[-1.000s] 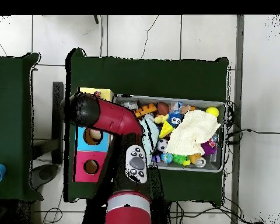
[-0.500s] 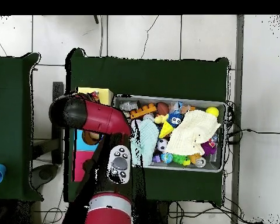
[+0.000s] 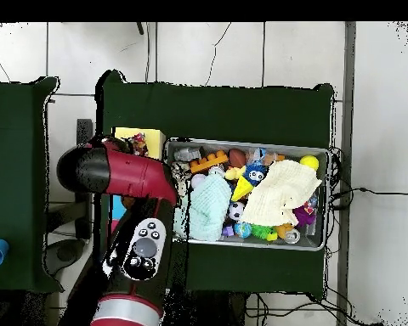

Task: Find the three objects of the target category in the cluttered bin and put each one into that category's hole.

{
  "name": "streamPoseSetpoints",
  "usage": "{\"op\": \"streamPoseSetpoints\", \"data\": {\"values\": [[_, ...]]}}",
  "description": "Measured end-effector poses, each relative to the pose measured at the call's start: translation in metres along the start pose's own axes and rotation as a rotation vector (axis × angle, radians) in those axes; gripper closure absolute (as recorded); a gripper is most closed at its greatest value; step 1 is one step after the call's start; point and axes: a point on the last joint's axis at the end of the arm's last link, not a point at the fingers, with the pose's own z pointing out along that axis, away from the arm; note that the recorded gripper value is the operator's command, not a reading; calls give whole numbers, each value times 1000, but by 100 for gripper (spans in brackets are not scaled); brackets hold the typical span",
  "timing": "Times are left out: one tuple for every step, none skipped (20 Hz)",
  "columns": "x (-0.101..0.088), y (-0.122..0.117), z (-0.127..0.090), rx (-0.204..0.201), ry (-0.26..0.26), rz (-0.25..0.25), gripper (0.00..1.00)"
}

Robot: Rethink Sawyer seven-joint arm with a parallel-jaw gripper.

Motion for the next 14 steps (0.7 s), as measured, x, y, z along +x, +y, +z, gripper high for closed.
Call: {"op": "streamPoseSetpoints", "data": {"values": [[1, 0, -1, 8, 0, -3, 100], [2, 1, -1, 16, 0, -6, 100], [4, 1, -3, 39, 6, -10, 100], [5, 1, -3, 47, 10, -10, 100], [6, 0, -4, 58, 15, -10, 100], [7, -3, -4, 82, 29, -8, 100], [7, -6, -5, 93, 35, -7, 100], [6, -7, -5, 98, 38, -6, 100], [6, -11, -6, 117, 47, -2, 100], [4, -15, -6, 130, 50, 2, 100], [3, -18, -7, 138, 49, 5, 100], [1, -21, -7, 144, 46, 8, 100], [0, -24, -7, 151, 43, 10, 100], [-1, -27, -7, 158, 41, 11, 100]]}}
